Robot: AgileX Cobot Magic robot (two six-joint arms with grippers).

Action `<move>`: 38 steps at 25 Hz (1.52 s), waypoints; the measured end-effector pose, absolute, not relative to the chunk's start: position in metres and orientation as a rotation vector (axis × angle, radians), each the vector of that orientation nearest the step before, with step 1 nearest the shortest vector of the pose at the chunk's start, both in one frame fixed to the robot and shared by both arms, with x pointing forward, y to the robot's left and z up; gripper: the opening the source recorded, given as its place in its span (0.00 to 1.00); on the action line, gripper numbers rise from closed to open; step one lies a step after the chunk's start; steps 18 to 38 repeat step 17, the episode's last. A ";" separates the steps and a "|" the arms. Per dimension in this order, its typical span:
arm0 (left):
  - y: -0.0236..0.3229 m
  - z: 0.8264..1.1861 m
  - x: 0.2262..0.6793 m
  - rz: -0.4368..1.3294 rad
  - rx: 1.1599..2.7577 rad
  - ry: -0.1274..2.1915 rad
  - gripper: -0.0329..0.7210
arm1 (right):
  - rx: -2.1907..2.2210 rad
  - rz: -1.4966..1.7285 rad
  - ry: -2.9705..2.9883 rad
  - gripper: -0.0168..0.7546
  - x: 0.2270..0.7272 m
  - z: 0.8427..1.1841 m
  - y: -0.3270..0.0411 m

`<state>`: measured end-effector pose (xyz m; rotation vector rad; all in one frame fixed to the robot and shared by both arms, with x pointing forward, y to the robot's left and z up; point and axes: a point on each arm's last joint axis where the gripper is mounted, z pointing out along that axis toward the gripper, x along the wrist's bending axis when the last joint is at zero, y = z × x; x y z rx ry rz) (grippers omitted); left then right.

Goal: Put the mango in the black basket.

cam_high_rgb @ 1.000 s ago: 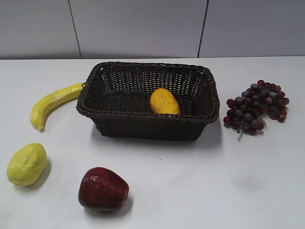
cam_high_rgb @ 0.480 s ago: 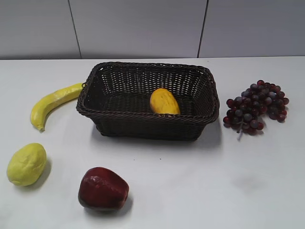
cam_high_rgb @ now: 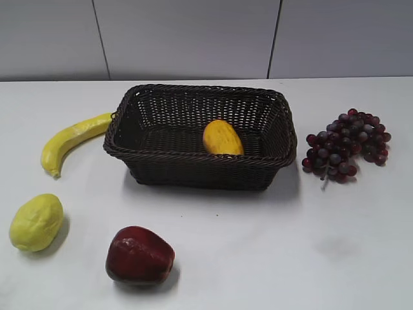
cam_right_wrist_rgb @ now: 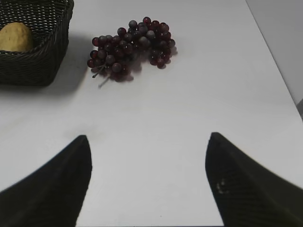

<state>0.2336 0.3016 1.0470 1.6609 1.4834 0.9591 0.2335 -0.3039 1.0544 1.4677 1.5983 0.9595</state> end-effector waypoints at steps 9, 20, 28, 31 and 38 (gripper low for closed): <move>0.302 1.047 0.234 0.959 1.661 1.483 0.40 | 1.468 0.958 1.597 0.77 0.233 1.054 -0.304; 0.302 1.047 0.234 0.959 1.661 1.483 0.40 | 1.468 0.957 1.597 0.77 0.233 1.054 -0.304; 0.302 1.047 0.234 0.959 1.661 1.483 0.40 | 1.468 0.957 1.597 0.77 0.233 1.054 -0.304; 0.302 1.047 0.234 0.959 1.661 1.483 0.40 | 1.468 0.957 1.597 0.77 0.233 1.054 -0.304; 0.302 1.047 0.234 0.959 1.661 1.483 0.40 | 1.468 0.957 1.597 0.77 0.233 1.054 -0.304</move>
